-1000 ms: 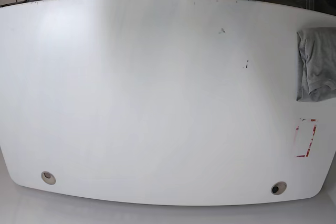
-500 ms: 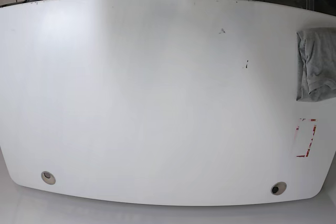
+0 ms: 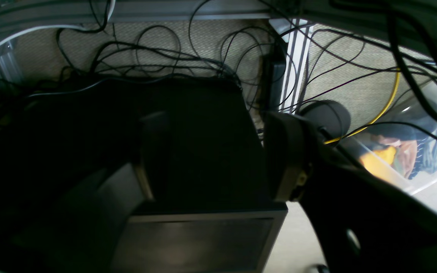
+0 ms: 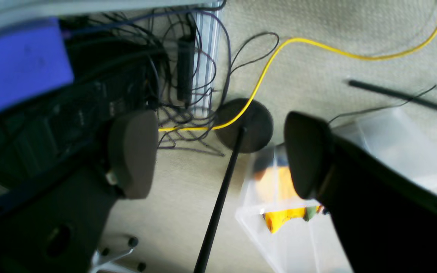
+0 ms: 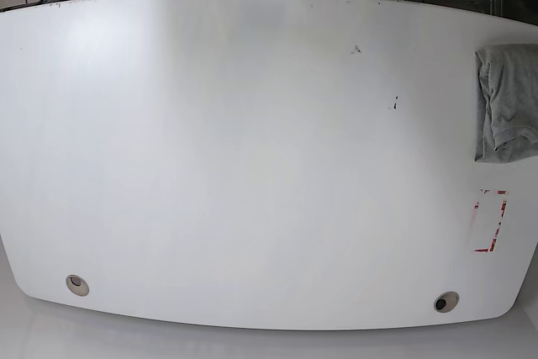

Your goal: Layout the t-shirt on the table in an organized manner, then fold the t-shirt properly

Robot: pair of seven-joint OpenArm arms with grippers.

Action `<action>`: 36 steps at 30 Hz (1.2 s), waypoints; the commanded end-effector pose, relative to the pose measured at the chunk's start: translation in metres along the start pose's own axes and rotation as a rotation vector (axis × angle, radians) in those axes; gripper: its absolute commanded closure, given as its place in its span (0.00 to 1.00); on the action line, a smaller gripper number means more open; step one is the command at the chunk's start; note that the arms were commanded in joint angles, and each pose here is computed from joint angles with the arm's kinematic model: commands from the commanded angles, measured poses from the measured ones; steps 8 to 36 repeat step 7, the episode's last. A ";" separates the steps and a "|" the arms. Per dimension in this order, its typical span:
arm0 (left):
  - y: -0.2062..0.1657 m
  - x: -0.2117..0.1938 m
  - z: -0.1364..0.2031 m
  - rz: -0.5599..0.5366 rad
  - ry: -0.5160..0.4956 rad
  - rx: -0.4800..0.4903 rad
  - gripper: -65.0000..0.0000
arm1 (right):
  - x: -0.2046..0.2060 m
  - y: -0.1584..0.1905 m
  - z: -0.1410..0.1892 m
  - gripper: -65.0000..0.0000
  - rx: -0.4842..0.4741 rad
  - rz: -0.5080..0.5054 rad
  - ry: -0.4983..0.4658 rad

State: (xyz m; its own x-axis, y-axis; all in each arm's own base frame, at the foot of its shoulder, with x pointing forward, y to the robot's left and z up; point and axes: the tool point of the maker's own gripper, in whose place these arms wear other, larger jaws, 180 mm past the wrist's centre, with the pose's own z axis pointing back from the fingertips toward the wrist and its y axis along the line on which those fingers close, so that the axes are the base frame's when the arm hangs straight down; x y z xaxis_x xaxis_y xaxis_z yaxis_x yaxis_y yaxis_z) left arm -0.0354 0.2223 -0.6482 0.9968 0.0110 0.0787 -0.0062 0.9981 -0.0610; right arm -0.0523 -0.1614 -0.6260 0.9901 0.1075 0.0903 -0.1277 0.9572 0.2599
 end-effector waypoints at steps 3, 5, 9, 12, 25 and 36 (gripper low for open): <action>0.015 -0.003 -0.001 0.005 0.063 0.073 0.46 | -0.001 -0.013 -0.003 0.24 -0.044 -0.007 0.025; 0.017 -0.002 -0.001 0.005 0.074 0.080 0.46 | 0.000 -0.014 -0.004 0.24 -0.046 -0.009 0.031; 0.017 -0.001 -0.001 0.005 0.075 0.082 0.46 | 0.000 -0.014 -0.005 0.24 -0.045 -0.011 0.035; 0.017 -0.001 -0.001 0.005 0.075 0.082 0.46 | 0.000 -0.014 -0.005 0.24 -0.045 -0.011 0.035; 0.017 -0.001 -0.001 0.005 0.075 0.082 0.46 | 0.000 -0.014 -0.005 0.24 -0.045 -0.011 0.035; 0.017 -0.001 -0.001 0.005 0.075 0.082 0.46 | 0.000 -0.014 -0.005 0.24 -0.045 -0.011 0.035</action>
